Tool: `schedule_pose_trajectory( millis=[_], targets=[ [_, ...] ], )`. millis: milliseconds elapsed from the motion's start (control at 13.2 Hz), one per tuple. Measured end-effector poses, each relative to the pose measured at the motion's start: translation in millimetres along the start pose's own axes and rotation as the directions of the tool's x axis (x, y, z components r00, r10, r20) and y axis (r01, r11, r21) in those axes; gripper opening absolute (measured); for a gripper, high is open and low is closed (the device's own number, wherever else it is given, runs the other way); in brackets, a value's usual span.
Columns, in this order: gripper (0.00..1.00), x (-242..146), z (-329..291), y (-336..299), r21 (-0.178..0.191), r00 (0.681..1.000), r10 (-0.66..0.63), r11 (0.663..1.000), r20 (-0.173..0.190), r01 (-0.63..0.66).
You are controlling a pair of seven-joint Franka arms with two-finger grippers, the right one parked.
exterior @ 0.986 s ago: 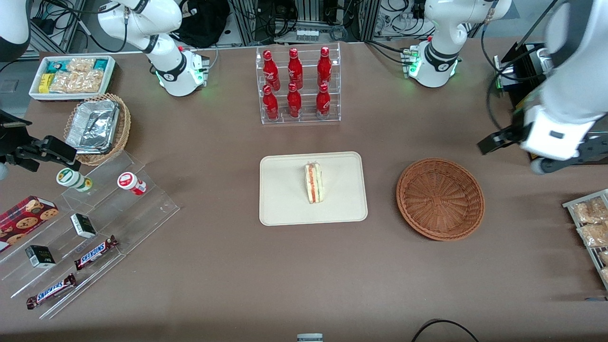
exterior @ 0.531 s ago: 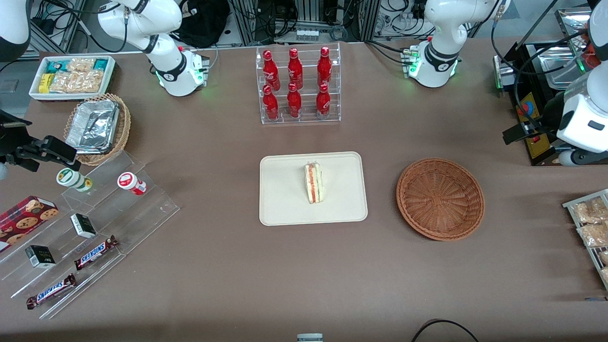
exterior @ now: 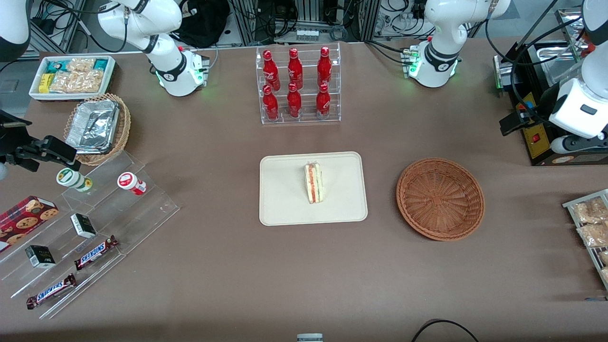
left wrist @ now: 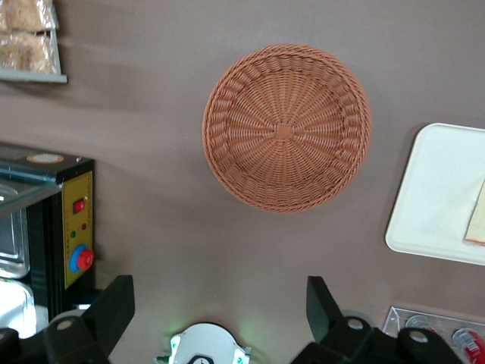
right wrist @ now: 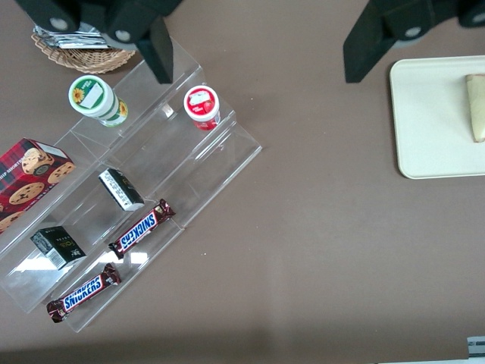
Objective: Place sandwich from basket to tray
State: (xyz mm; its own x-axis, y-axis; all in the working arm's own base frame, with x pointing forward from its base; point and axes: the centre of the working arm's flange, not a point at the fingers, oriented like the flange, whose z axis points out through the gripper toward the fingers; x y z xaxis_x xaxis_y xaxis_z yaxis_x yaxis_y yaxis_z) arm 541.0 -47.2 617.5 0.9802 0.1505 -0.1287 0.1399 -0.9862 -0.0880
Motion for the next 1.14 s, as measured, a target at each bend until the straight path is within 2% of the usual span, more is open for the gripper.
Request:
schedule_pose_trajectory(
  millis=[152, 228, 759, 1138],
  targets=[
    [1.00, 3.9, -5.2, 3.6, -0.008, 0.998, 0.049, 0.999, -0.047, -0.049],
    [1.00, 5.2, -6.8, 1.4, -0.010, 0.997, 0.055, 0.998, -0.058, -0.055],
    [1.00, -4.9, -18.8, -17.9, 0.000, 0.991, 0.105, 0.994, -0.080, -0.106],
    [1.00, -7.0, -18.4, -18.2, -0.001, 0.994, 0.084, 0.996, -0.068, -0.085]
  ],
)
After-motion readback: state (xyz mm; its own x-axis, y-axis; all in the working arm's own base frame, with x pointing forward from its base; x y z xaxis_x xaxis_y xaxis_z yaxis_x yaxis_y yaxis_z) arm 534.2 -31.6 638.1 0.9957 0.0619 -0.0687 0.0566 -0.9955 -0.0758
